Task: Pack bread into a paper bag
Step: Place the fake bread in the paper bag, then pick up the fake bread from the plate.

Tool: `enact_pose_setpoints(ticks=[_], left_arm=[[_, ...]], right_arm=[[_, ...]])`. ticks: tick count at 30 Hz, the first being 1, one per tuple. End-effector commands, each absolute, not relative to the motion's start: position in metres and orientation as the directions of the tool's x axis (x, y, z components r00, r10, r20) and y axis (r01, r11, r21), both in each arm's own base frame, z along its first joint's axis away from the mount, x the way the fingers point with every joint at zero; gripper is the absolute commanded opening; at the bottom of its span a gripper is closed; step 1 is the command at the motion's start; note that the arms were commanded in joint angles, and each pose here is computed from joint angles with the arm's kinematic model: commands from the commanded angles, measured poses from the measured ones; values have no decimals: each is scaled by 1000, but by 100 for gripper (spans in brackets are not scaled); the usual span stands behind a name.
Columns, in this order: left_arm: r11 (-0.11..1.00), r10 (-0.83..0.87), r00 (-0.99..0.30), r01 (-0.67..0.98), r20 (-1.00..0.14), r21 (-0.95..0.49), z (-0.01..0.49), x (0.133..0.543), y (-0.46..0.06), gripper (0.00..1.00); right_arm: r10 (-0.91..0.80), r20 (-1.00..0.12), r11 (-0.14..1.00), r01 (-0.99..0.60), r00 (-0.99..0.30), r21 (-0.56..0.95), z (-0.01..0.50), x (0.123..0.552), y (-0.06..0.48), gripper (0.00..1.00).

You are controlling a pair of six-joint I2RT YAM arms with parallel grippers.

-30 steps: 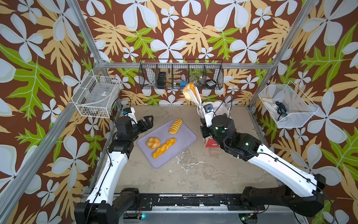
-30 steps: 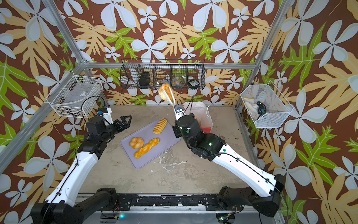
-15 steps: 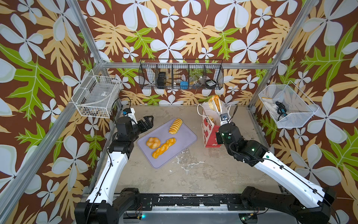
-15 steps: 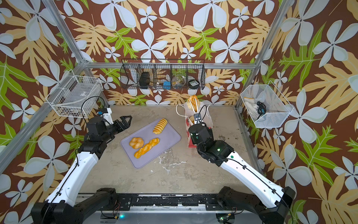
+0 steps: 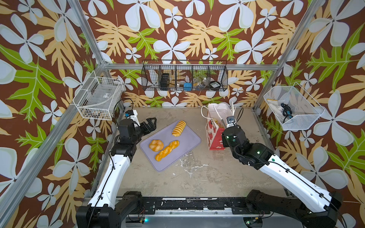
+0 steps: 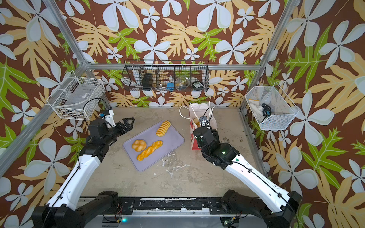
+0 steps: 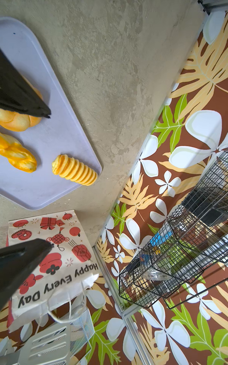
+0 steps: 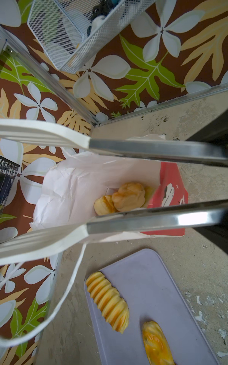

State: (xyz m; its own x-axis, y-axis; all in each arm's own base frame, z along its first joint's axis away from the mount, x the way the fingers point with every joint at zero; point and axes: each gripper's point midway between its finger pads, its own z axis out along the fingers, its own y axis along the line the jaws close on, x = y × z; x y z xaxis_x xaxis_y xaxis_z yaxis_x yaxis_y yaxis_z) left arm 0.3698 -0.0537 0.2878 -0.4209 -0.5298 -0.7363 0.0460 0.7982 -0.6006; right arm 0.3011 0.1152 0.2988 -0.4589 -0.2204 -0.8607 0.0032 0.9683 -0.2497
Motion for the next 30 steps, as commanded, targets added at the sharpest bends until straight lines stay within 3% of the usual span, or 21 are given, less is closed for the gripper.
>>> enact_pose_setpoints(ticks=[1,2,4,10,14,17,21,30], left_arm=[[793,-534,-405,66,-742,-606,295,371,-55,100],[792,-534,-405,67,-742,-606,296,371,-55,100],[793,-534,-404,67,-743,-606,296,371,-55,100],[792,-534,-403,69,-743,-606,297,372,-55,100],[791,-535,-407,64,-740,-608,296,373,-55,100],[789,-537,-414,61,-735,-611,293,375,-56,100],[786,-540,-419,61,-730,-616,291,376,-56,100],[788,-537,-423,58,-730,-613,288,373,-56,100]], right_arm=[[-197,-890,975,16,-411,-223,314,306,117,46],[-201,-893,975,6,-402,-222,318,306,119,36],[-224,-899,974,-44,-377,-224,328,309,128,0],[-270,-920,916,-370,-283,-155,369,299,186,0],[-321,-914,778,-620,-249,-104,369,266,253,0],[-411,-881,662,-741,-236,-110,342,239,303,0],[-443,-840,621,-783,-313,-36,289,233,339,0],[-458,-705,773,-634,-541,-16,161,281,337,0]])
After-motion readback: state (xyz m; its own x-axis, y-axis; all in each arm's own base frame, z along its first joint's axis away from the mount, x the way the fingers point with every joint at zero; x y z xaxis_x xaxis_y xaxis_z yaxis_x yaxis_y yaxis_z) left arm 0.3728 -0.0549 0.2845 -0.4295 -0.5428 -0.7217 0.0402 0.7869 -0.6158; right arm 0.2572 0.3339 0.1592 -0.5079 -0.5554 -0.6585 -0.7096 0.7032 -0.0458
